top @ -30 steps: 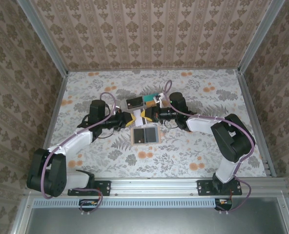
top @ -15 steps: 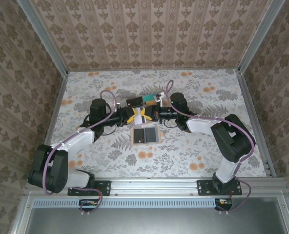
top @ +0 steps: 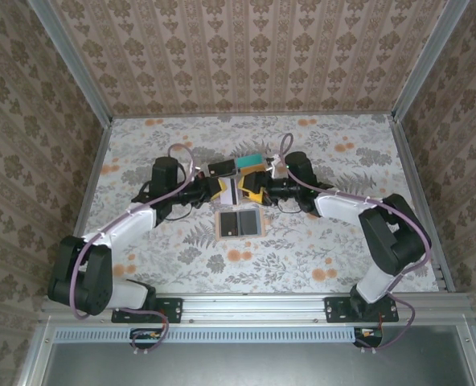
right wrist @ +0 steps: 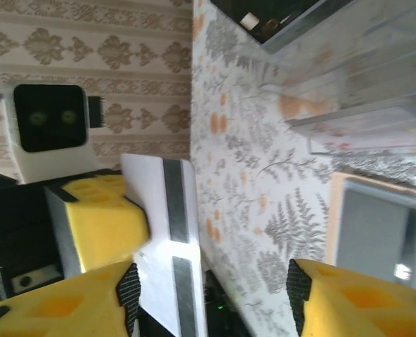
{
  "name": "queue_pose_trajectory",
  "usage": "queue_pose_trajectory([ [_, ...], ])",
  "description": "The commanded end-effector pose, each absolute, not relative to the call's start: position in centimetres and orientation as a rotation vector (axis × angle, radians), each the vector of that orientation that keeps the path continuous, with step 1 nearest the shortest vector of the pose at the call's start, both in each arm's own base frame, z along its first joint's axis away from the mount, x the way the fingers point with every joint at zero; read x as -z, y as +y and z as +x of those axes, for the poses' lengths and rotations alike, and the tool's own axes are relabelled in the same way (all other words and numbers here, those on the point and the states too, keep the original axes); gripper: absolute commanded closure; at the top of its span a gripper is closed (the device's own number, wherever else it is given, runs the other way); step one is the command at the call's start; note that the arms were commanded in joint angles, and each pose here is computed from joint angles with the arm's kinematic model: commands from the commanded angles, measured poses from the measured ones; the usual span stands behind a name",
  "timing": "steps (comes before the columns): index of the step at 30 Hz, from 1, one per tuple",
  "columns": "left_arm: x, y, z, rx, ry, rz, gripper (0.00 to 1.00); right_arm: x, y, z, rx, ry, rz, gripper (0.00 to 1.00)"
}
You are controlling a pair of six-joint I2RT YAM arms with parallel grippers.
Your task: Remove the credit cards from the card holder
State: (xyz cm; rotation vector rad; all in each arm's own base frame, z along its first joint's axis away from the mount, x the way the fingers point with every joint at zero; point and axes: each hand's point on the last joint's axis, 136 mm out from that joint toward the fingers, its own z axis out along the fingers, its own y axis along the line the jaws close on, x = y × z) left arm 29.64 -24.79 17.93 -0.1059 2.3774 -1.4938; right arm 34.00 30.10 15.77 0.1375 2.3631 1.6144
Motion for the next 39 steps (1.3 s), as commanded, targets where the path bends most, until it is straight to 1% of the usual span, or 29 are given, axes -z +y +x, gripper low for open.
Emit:
queue_pose_trajectory([
  [1, -16.7, -24.1, 29.9, 1.116, 2.464, 0.166, 1.00, -14.3, 27.7, 33.8, -1.405, 2.436, 0.109, 0.27],
  [5, -16.9, -25.7, 30.3, 0.931, 2.467, 0.440, 1.00, -13.6, 25.2, 34.3, -1.279, 2.449, 0.132, 0.14],
  [9, -18.5, -27.4, 31.0, 0.783, 2.317, 0.725, 1.00, -13.7, 22.4, 34.7, -1.218, 2.421, 0.164, 0.07],
  [12, -18.5, -26.9, 32.4, 0.626, 2.337, 0.817, 1.00, -13.9, 20.5, 34.9, -1.188, 2.412, 0.184, 0.01],
  [18, -17.2, -26.0, 34.7, 0.361, 2.367, 1.035, 1.00, -14.3, 18.6, 34.8, -1.165, 2.397, 0.162, 0.01],
  [22, -16.4, -26.6, 34.5, 0.233, 2.239, 1.301, 1.00, -13.9, 18.0, 34.7, -1.142, 2.407, 0.177, 0.00],
  [30, -14.6, -27.5, 32.3, 0.288, 2.099, 1.670, 1.00, -13.1, 17.7, 34.7, -1.141, 2.429, 0.203, 0.00],
  [39, -12.8, -27.4, 31.7, 0.312, 2.142, 1.848, 1.00, -13.0, 17.6, 34.6, -1.142, 2.444, 0.216, 0.00],
])
